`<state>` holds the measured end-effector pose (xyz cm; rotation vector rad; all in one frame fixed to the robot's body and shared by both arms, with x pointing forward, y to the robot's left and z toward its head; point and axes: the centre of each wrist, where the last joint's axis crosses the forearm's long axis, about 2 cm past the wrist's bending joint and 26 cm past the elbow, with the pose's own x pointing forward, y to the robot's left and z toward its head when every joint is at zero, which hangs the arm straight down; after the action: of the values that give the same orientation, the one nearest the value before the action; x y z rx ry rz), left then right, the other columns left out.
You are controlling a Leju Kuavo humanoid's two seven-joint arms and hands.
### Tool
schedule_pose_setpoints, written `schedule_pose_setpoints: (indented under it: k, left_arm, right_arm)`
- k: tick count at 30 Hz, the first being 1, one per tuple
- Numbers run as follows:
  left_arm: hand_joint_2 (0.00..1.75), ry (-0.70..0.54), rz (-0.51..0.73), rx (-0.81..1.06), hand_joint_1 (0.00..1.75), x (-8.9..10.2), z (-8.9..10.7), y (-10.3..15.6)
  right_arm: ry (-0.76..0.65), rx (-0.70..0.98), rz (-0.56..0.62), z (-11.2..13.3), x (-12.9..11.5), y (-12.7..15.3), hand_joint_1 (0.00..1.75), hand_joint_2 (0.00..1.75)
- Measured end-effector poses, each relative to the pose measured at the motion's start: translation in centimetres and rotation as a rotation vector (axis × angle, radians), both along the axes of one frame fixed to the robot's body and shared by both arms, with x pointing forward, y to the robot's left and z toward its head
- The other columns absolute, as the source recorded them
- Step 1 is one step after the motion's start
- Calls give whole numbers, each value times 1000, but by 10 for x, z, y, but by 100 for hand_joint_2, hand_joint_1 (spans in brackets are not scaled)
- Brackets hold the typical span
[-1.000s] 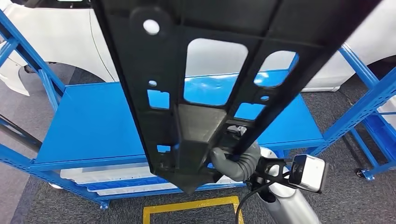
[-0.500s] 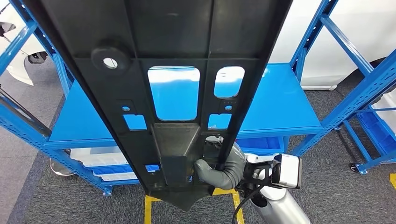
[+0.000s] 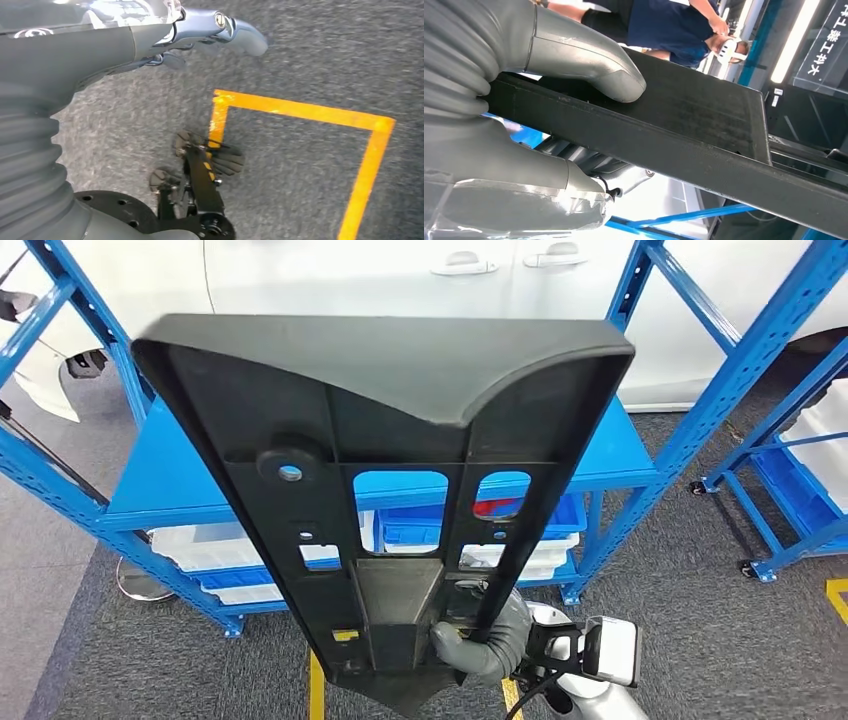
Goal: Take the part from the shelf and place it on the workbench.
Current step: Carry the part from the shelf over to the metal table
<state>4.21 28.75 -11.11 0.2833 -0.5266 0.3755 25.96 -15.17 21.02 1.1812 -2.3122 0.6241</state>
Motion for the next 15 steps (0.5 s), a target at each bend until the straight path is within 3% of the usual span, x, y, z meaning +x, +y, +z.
schedule_pose_setpoints:
  k: [7, 15]
  left_arm:
    - [175, -4, 9, -2, 0, 1, 0, 0]
    - [175, 3, 5, -2, 0, -1, 0, -2]
  right_arm:
    - [24, -18, 7, -15, -2, -20, 175, 175]
    - [11, -15, 30, -12, 0, -41, 175, 175]
